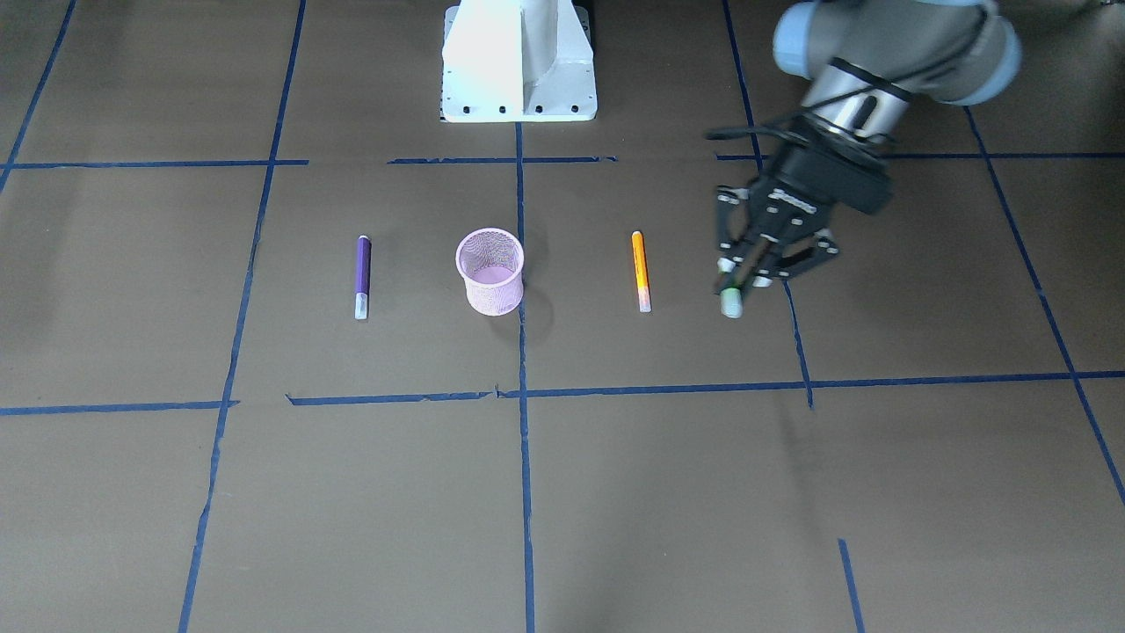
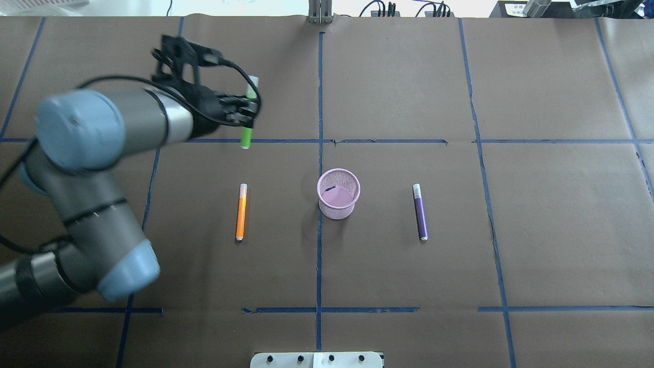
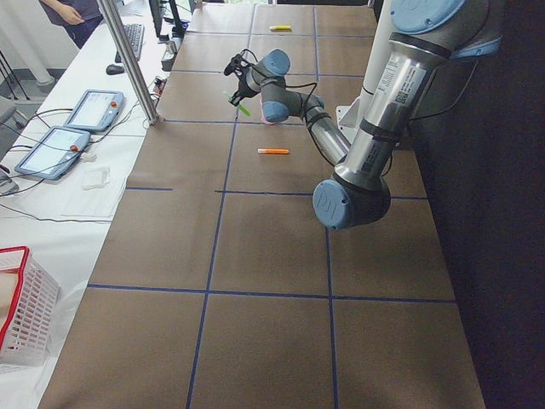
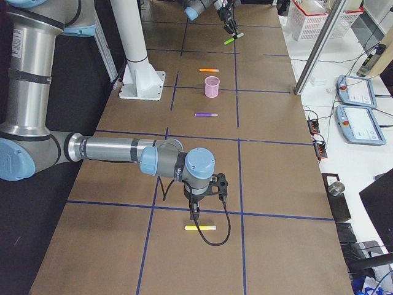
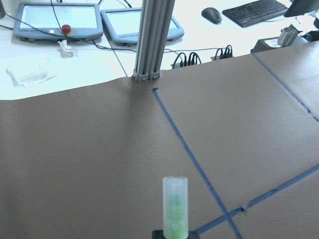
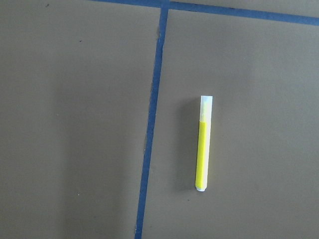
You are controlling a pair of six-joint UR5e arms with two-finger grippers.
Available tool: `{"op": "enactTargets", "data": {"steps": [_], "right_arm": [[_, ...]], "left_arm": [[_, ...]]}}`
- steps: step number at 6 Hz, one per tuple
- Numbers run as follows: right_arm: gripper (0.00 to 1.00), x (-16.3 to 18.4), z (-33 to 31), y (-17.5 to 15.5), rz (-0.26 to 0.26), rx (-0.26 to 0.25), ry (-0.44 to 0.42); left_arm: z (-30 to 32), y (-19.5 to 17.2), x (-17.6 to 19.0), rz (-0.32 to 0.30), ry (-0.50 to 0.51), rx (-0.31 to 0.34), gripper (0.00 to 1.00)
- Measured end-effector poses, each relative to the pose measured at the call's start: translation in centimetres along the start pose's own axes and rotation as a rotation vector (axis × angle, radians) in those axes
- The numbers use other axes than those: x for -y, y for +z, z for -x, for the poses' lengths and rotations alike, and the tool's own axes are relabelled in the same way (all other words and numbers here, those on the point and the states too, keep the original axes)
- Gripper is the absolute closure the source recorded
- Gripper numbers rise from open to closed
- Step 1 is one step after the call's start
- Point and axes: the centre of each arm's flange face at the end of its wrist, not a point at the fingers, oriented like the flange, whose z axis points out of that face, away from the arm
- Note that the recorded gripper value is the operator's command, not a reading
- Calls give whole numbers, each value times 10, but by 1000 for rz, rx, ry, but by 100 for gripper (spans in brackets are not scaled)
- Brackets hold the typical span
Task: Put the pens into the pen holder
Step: 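Carry the green highlighter with the left gripper and drop it into the lavender cup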
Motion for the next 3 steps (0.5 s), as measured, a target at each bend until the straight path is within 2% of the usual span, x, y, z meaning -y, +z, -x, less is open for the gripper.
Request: {"op": "enactTargets", "data": {"steps": [2, 3], "right_arm": [[0, 0, -1, 1, 2, 0, 2], [0, 0, -1, 2, 3, 1, 3]], "left_arm": [[-82, 27, -45, -91, 13, 53, 94], [-110, 49, -50, -113, -7, 82, 94]]}}
